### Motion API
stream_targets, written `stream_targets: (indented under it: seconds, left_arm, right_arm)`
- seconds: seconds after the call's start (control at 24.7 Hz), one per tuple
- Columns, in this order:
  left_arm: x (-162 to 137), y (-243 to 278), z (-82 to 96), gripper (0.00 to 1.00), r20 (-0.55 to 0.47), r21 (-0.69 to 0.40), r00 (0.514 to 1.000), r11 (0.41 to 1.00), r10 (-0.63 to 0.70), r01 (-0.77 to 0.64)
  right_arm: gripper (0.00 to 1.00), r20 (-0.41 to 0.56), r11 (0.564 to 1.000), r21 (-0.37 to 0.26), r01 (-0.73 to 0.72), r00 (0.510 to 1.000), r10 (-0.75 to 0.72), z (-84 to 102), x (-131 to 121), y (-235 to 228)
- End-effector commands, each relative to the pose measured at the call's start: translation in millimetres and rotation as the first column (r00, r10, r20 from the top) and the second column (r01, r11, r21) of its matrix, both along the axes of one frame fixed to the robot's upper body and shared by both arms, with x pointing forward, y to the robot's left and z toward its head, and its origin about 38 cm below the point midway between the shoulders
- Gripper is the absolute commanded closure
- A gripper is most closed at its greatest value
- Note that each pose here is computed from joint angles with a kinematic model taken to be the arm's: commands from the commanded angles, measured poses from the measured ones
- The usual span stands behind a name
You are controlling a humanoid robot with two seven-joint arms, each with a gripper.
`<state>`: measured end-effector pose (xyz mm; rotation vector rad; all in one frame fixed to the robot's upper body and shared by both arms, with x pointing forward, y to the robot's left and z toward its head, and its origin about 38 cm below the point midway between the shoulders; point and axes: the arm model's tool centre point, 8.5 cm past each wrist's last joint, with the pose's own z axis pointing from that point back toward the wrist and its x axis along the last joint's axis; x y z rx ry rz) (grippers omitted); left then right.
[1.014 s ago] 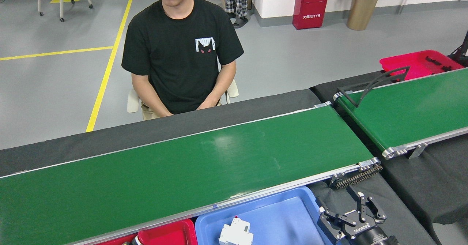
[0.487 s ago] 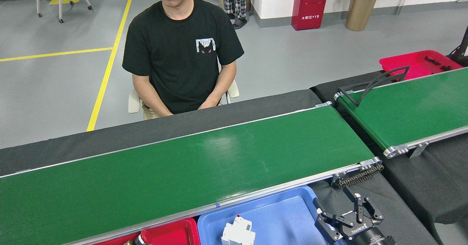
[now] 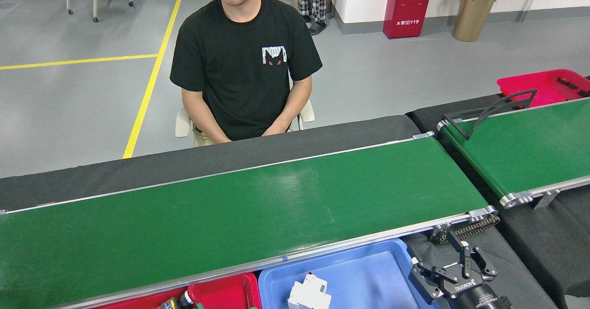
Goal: Pick switch part from conveyor to tray
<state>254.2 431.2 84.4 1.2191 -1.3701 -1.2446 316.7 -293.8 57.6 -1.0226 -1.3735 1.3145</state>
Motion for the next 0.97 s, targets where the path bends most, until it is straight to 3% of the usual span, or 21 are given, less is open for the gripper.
stream_targets:
  seconds: [0.0, 0.04, 0.08, 0.12, 0.16, 0.24, 0.53, 0.61, 0.65, 0.77, 0.93]
  left_arm:
    - [-14, -50, 5.7, 0.90, -0.018, -0.012, 0.964, 0.964, -0.265, 0.265]
    - [-23, -66, 3.1, 0.79, -0.036, -0.024, 0.957, 0.957, -0.288, 0.288]
    - [-30, -81, -2.2, 0.58, -0.062, -0.040, 0.948, 0.950, -0.311, 0.309]
    - [-37, -100, -15.4, 0.14, -0.100, -0.087, 0.939, 0.943, -0.330, 0.322]
    - [-37, -112, -20.9, 0.00, -0.103, -0.118, 0.934, 0.937, -0.342, 0.330]
    - [-41, -126, -29.4, 0.00, -0.106, -0.163, 0.934, 0.933, -0.340, 0.321]
    - [-49, -96, -23.3, 0.00, -0.092, -0.143, 0.970, 0.967, -0.226, 0.211]
    - [-55, -74, -17.3, 0.00, -0.066, -0.135, 0.990, 0.984, -0.127, 0.117]
    - [-62, -47, -12.0, 0.00, -0.066, -0.102, 0.998, 0.995, -0.017, 0.010]
    - [-85, 11, -14.0, 0.00, -0.126, 0.016, 0.959, 0.967, 0.253, -0.253]
    - [-99, 25, -14.3, 0.00, -0.140, 0.052, 0.943, 0.954, 0.301, -0.297]
  right_arm:
    - [0.00, 0.036, 0.999, -0.002, 0.053, 0.998, -0.053, 9.9, 1, -18]
    - [0.00, 0.041, 0.997, 0.000, 0.080, 0.996, -0.080, 11.6, 0, -27]
    - [0.00, 0.046, 0.994, -0.003, 0.109, 0.993, -0.108, 13.3, -2, -37]
    - [0.00, 0.045, 0.991, -0.004, 0.136, 0.990, -0.136, 13.4, -5, -47]
    - [0.00, 0.040, 0.990, -0.006, 0.144, 0.989, -0.144, 11.7, -7, -50]
    - [0.00, 0.033, 0.990, -0.001, 0.144, 0.989, -0.144, 9.2, -11, -51]
    - [0.00, 0.016, 0.990, -0.004, 0.144, 0.990, -0.144, 3.9, -18, -51]
    - [0.00, 0.017, 0.990, -0.002, 0.143, 0.990, -0.143, 3.8, -20, -50]
    - [0.00, 0.007, 0.990, 0.000, 0.143, 0.990, -0.143, 0.5, -24, -48]
    - [0.00, -0.008, 0.991, -0.001, 0.135, 0.991, -0.135, -2.6, -36, -47]
    - [0.00, 0.000, 0.987, 0.012, 0.159, 0.987, -0.159, 3.2, -50, -55]
